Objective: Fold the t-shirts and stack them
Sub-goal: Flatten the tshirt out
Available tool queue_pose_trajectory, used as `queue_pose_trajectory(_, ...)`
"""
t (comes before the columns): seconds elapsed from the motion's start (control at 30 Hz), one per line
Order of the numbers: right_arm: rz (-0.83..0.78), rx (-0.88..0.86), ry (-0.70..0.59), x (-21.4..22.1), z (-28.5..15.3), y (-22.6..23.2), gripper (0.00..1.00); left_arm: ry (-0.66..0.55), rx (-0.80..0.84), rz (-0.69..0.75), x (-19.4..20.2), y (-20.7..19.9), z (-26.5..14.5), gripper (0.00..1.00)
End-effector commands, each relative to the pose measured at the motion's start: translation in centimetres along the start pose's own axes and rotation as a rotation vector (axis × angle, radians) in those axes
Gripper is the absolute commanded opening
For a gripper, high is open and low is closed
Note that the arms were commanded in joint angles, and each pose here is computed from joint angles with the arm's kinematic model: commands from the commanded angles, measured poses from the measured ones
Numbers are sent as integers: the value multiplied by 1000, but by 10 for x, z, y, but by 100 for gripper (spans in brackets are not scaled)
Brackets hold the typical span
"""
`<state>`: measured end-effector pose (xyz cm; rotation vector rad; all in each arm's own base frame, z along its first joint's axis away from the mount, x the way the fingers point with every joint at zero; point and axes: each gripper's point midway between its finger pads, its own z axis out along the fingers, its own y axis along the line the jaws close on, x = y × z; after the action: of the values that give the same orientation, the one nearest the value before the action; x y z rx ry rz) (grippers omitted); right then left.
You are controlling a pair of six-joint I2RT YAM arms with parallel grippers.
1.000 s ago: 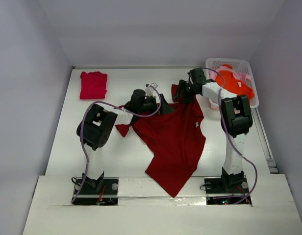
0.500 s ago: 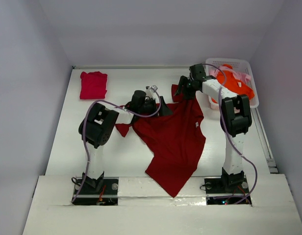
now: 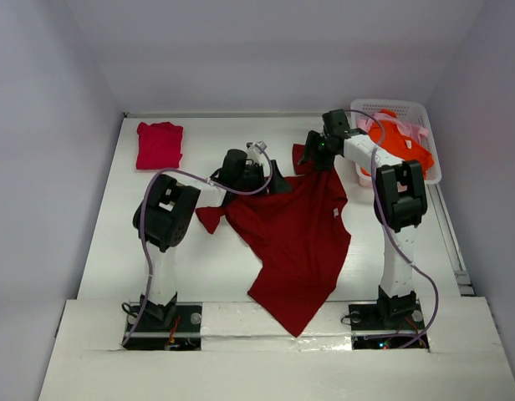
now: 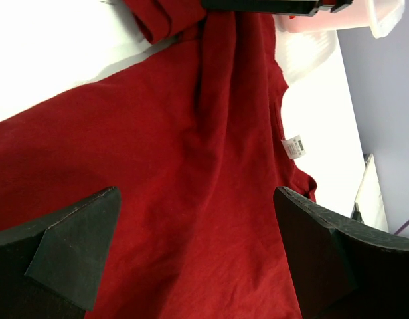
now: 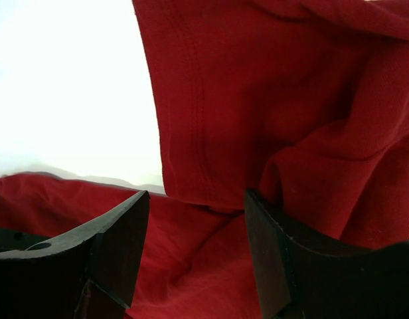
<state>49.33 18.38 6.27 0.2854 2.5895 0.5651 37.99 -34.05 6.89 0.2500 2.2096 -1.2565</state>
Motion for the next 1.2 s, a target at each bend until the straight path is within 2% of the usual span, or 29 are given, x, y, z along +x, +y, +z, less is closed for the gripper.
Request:
queue_pose_trajectory(0.0,-2,8,-34,-15,-3,2,65,-35,14,44,-17,-6,0,99)
queue_pose_trajectory(0.53,-33,90,-49,-28,-9,-6,65,-3,-81,50,-21,11,6,99)
queue_pose_trajectory(0.73,-33,118,-56,-31,-5,-11,65,22,-143,47,-16,27,10,99)
queue_pose_trajectory(1.17,-41,185,-64,-43,11,-21,65,16,-170,49,-14,31,-1,99)
